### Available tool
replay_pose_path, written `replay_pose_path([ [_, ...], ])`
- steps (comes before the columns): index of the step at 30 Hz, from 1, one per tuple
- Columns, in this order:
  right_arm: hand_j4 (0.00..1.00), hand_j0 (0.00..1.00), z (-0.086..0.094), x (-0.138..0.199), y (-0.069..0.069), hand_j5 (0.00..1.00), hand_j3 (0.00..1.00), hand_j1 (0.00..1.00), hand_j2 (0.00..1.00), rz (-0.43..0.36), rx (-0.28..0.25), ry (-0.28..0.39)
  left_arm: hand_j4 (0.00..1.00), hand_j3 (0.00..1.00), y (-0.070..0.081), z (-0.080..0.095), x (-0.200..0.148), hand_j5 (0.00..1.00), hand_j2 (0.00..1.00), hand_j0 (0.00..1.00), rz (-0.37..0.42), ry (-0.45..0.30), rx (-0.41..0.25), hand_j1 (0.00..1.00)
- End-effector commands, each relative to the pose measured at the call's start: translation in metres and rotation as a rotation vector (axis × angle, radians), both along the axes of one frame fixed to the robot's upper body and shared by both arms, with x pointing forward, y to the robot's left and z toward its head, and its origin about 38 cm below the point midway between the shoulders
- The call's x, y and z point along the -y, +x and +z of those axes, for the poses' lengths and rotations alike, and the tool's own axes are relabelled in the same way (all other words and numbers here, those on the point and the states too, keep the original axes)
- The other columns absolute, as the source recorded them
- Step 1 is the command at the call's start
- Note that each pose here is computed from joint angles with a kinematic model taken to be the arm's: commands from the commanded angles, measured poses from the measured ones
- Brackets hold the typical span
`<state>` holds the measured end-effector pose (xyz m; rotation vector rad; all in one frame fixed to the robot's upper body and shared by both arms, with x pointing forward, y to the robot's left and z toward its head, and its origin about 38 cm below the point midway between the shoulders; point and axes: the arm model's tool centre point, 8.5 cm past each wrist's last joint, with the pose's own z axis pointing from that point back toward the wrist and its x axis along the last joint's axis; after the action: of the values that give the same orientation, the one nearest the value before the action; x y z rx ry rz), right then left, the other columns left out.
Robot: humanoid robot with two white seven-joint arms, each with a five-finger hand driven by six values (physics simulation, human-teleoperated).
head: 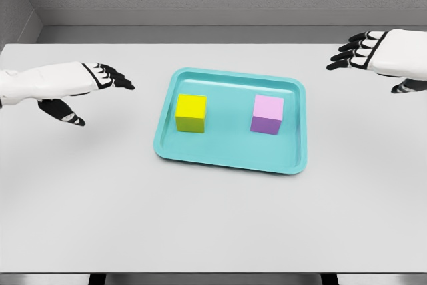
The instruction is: Push two cubes
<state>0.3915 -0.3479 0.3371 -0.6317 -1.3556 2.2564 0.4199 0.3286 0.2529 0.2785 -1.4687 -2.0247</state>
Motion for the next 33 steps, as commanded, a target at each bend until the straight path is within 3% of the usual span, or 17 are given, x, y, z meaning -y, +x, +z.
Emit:
replay_pose_path([
  [1,1.00,1.00,0.001,-0.004,-0.002,1.00,1.00,1.00,1.00,0.012,0.002,0.005,1.00,1.00,0.000,0.000,0.000,1.00,1.00,1.00,0.001,0.002,-0.007,1.00],
  [3,1.00,1.00,0.002,-0.003,-0.002,1.00,1.00,1.00,1.00,0.010,0.004,0.003,1.00,1.00,0.000,-0.001,0.000,1.00,1.00,1.00,-0.001,0.014,-0.002,1.00],
  [5,1.00,1.00,0.009,0.001,-0.002,1.00,1.00,1.00,1.00,0.003,0.006,0.016,0.86,0.86,0.010,-0.002,0.019,0.86,0.86,0.86,-0.028,0.045,0.039,0.86],
  [6,0.73,0.73,0.000,0.002,-0.004,0.73,0.73,0.73,0.73,0.002,-0.024,0.009,0.67,0.67,0.014,0.001,0.023,0.67,0.67,0.67,-0.033,0.056,0.058,0.67],
  [7,0.28,0.28,-0.024,-0.008,-0.005,0.28,0.28,0.28,0.28,0.030,-0.088,-0.013,0.57,0.57,0.019,0.000,0.022,0.57,0.57,0.57,-0.025,0.055,0.049,0.57],
  [8,0.08,0.08,-0.034,-0.011,-0.006,0.08,0.08,0.08,0.08,0.037,-0.113,-0.026,0.58,0.58,0.030,-0.005,0.019,0.58,0.58,0.58,0.002,0.052,0.029,0.58],
  [9,0.00,0.00,-0.041,-0.009,-0.005,0.00,0.00,0.00,0.00,0.030,-0.114,-0.061,0.58,0.58,0.033,-0.026,0.037,0.58,0.58,0.58,-0.029,0.063,-0.015,0.58],
  [11,0.00,0.00,-0.064,-0.020,0.000,0.00,0.00,0.00,0.00,0.047,-0.099,-0.157,0.58,0.58,0.035,-0.037,0.057,0.58,0.58,0.58,-0.068,0.064,-0.041,0.58],
  [14,0.00,0.00,-0.087,-0.042,0.007,0.00,0.00,0.00,0.00,0.097,-0.091,-0.242,0.57,0.57,0.037,-0.038,0.061,0.57,0.57,0.57,-0.075,0.068,-0.042,0.57],
  [16,0.00,0.00,-0.095,-0.062,0.012,0.00,0.00,0.00,0.00,0.139,-0.099,-0.231,0.57,0.57,0.036,-0.041,0.063,0.57,0.57,0.57,-0.082,0.076,-0.050,0.57],
  [18,0.00,0.00,-0.107,-0.074,0.012,0.00,0.00,0.00,0.00,0.173,-0.106,-0.272,0.55,0.55,0.036,-0.044,0.070,0.55,0.55,0.55,-0.096,0.099,-0.040,0.55],
  [20,0.00,0.00,-0.111,-0.085,0.013,0.00,0.00,0.00,0.00,0.197,-0.105,-0.273,0.45,0.45,0.038,-0.043,0.074,0.45,0.45,0.45,-0.107,0.127,-0.035,0.45],
  [23,0.00,0.00,-0.129,-0.086,0.036,0.00,0.00,0.00,0.00,0.146,-0.152,-0.251,0.40,0.40,0.041,-0.044,0.089,0.40,0.40,0.40,-0.131,0.128,-0.033,0.40],
  [26,0.00,0.00,-0.135,-0.091,0.046,0.00,0.00,0.00,0.00,0.141,-0.162,-0.263,0.40,0.40,0.041,-0.046,0.103,0.40,0.40,0.40,-0.154,0.125,-0.025,0.40],
  [29,0.00,0.00,-0.136,-0.096,0.047,0.00,0.00,0.00,0.00,0.150,-0.163,-0.262,0.40,0.40,0.042,-0.047,0.102,0.40,0.40,0.40,-0.152,0.150,-0.014,0.40],
  [33,0.00,0.00,-0.134,-0.090,0.059,0.00,0.00,0.00,0.00,0.112,-0.165,-0.262,0.40,0.40,0.043,-0.047,0.109,0.40,0.40,0.40,-0.162,0.163,0.000,0.40],
])
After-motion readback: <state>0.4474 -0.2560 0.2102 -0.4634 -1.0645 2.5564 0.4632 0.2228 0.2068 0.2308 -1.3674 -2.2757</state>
